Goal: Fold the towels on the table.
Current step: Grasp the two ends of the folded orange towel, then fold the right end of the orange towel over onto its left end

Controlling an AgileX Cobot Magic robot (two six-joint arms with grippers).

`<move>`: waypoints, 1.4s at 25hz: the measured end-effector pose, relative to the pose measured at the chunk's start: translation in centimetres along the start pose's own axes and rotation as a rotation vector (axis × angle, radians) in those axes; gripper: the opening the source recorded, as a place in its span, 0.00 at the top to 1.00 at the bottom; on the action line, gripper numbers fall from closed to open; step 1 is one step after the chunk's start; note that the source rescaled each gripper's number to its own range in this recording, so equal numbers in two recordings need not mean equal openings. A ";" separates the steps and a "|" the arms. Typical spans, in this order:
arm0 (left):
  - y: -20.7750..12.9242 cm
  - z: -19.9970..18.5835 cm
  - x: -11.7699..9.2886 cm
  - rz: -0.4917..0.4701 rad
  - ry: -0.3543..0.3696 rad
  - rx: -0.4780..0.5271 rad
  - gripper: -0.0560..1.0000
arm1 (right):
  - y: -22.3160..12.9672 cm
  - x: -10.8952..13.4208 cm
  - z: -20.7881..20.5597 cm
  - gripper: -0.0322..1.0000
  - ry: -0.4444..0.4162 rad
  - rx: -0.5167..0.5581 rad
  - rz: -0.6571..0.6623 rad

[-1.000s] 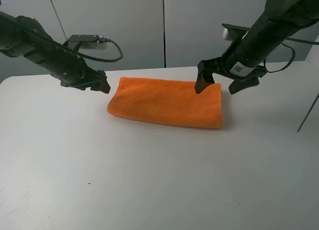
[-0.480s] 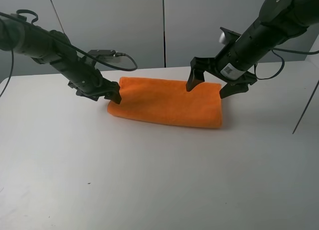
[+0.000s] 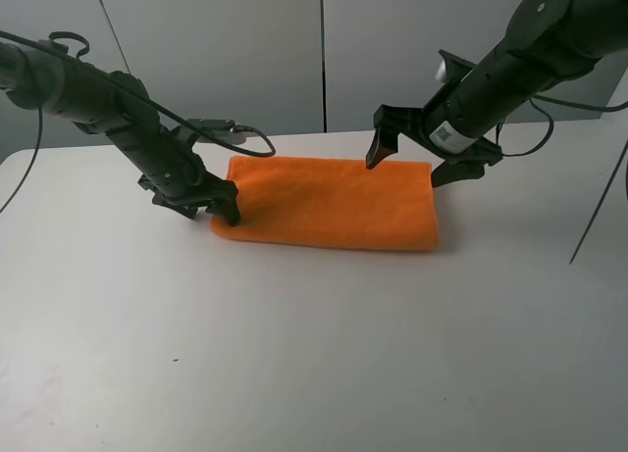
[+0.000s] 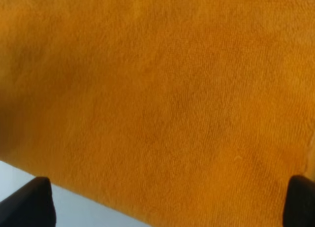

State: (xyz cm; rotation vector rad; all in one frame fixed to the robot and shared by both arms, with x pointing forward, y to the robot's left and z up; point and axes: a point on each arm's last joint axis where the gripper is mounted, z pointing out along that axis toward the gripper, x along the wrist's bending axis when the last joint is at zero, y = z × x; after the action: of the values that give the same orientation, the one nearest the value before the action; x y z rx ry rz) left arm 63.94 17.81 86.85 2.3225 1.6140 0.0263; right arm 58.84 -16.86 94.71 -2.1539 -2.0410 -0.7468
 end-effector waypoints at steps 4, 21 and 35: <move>-0.4 0.0 -0.2 -0.010 -0.021 0.046 0.01 | -0.2 -0.6 1.3 0.00 -0.015 0.032 0.044; -0.5 -0.1 -0.2 -0.010 -0.020 0.072 0.01 | 0.2 -4.8 3.1 0.00 -0.119 0.086 0.036; -0.5 -0.1 -0.2 -0.012 -0.020 0.074 0.01 | 0.0 -5.8 5.8 0.00 -0.052 0.104 0.089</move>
State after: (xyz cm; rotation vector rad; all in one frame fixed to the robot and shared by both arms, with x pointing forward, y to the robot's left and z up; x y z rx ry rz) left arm 63.37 17.83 86.88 2.3595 1.6458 -0.0604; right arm 60.56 -19.98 87.30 -2.2108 -1.9466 -0.5665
